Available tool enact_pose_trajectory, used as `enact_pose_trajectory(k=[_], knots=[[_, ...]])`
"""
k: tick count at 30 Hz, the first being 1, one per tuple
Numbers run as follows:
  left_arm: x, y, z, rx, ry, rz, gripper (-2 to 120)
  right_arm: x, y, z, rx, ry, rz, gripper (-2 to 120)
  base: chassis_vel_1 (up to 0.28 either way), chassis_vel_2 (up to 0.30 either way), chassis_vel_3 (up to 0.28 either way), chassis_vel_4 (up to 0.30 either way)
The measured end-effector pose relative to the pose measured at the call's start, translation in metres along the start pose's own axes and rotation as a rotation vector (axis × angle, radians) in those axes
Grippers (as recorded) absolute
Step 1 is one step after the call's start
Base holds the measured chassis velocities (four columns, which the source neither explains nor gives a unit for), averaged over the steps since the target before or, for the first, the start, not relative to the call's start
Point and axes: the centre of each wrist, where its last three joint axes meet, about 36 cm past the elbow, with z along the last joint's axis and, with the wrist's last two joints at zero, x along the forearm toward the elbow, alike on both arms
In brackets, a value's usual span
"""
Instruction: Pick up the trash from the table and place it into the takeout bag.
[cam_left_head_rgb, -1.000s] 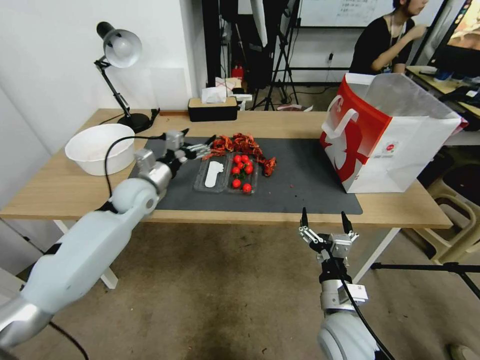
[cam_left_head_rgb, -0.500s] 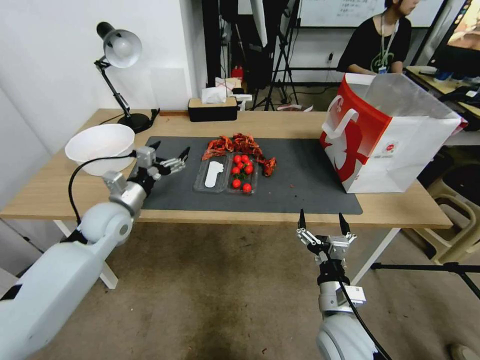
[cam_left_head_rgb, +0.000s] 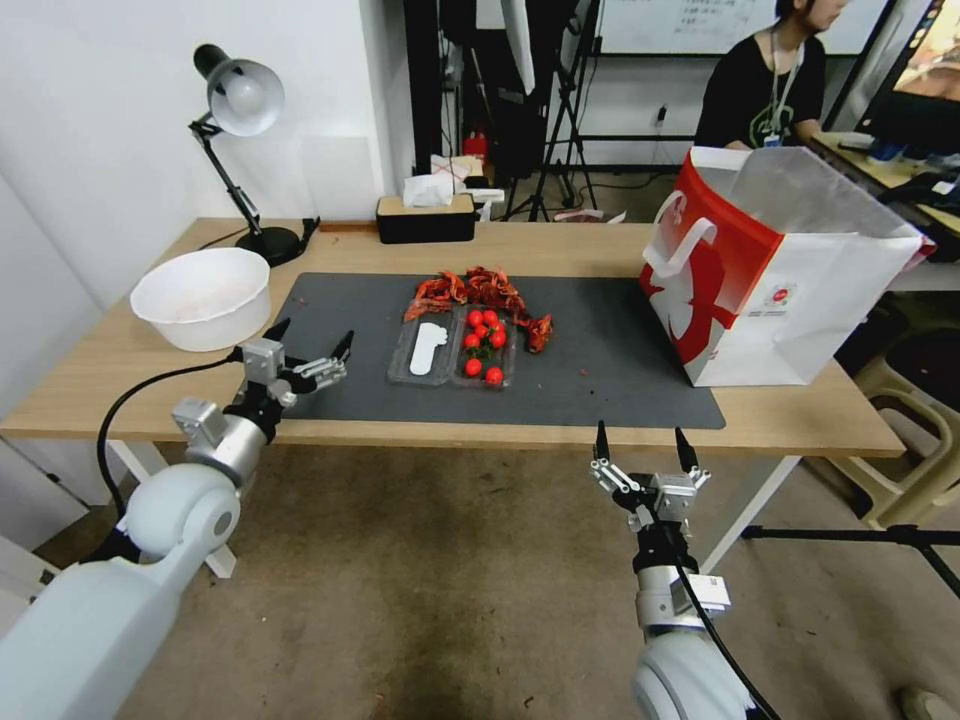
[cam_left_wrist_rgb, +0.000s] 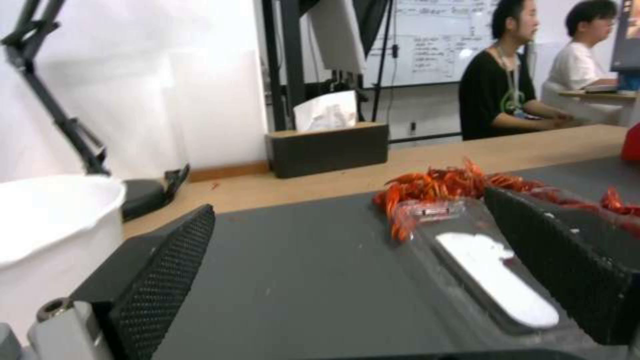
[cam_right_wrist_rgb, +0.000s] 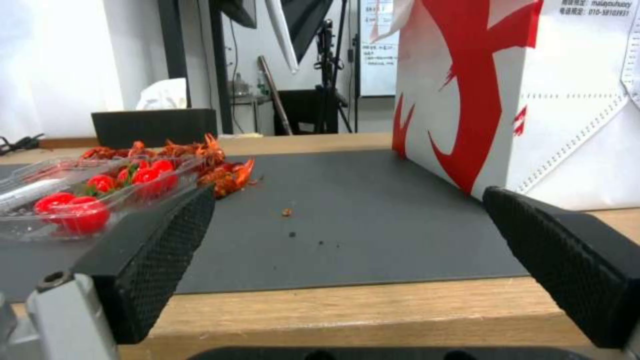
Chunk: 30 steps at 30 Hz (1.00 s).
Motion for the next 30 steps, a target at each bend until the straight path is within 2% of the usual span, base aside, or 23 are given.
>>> enact_pose_trajectory(k=[16,30], knots=[[0.075,-0.002,0.042,0.012,0.020,-0.131,100,0.001,0.000,0.000,0.004,0.001,-0.003,100,0.000,0.000,0.000,0.000],[0.103,-0.011,0.063,0.004,0.023,-0.171,100,0.001,-0.001,0.003,0.009,0.005,-0.004,100,0.000,0.000,0.000,0.000]])
